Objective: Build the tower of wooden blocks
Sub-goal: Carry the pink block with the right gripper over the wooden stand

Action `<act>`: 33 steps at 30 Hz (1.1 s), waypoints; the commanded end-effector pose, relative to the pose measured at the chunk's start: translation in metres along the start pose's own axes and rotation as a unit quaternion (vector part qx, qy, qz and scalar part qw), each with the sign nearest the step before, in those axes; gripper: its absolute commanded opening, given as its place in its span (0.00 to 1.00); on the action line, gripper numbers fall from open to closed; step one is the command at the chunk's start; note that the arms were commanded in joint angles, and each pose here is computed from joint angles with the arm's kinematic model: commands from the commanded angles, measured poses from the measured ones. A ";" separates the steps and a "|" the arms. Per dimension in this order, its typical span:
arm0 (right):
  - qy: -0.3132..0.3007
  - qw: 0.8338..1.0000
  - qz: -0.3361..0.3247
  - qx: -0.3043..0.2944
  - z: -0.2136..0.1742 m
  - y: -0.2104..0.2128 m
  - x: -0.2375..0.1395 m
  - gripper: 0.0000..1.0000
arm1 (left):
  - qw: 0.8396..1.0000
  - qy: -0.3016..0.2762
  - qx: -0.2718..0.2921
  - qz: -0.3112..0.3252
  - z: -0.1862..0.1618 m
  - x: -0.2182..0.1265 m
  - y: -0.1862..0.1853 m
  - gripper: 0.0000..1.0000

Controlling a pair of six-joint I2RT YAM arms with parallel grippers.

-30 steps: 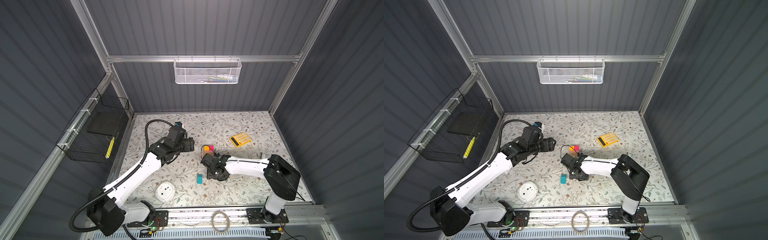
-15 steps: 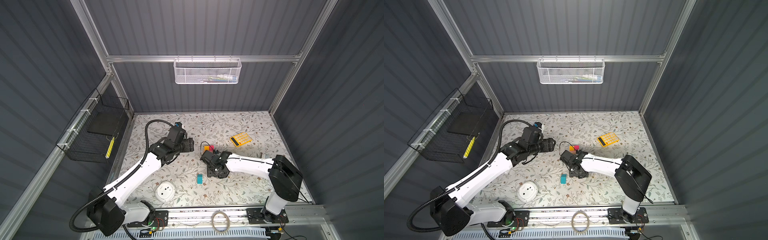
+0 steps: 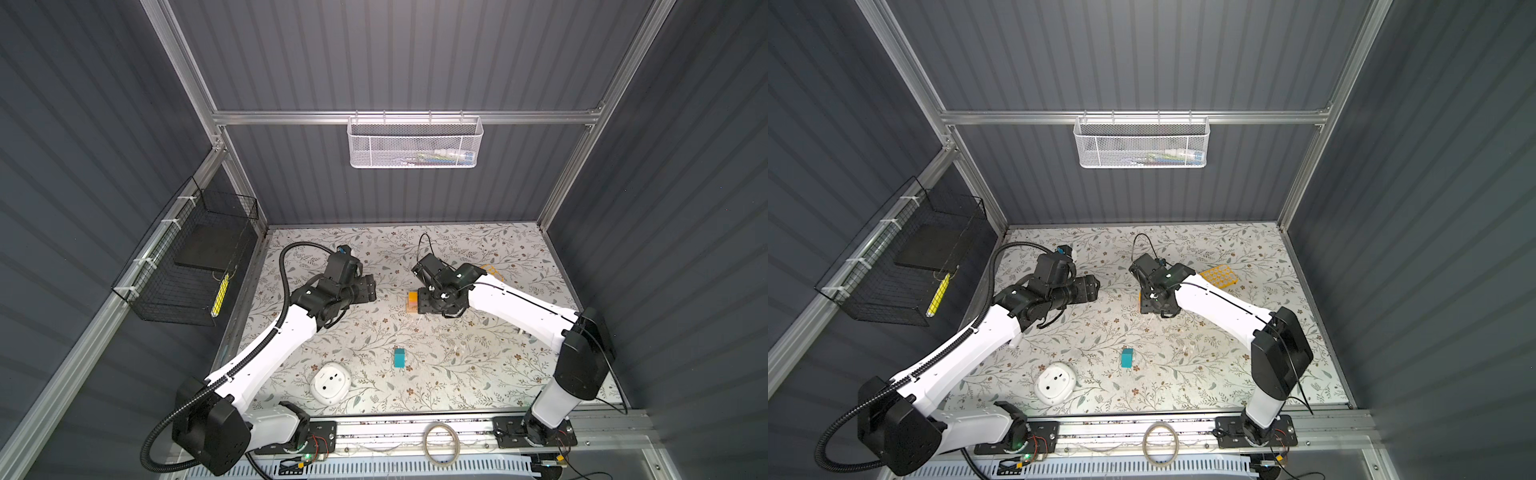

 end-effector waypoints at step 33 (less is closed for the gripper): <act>0.023 0.999 -0.016 -0.032 0.055 0.021 0.051 0.49 | 0.999 0.040 -0.016 -0.012 -0.006 0.027 0.020 0.81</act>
Point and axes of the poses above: each gripper's point midway between its finger pads, its own x axis out along the fingers, its own y axis along the line the jaws close on, z = x × y, the point moved 2 cm from there along -x, back along the fingers
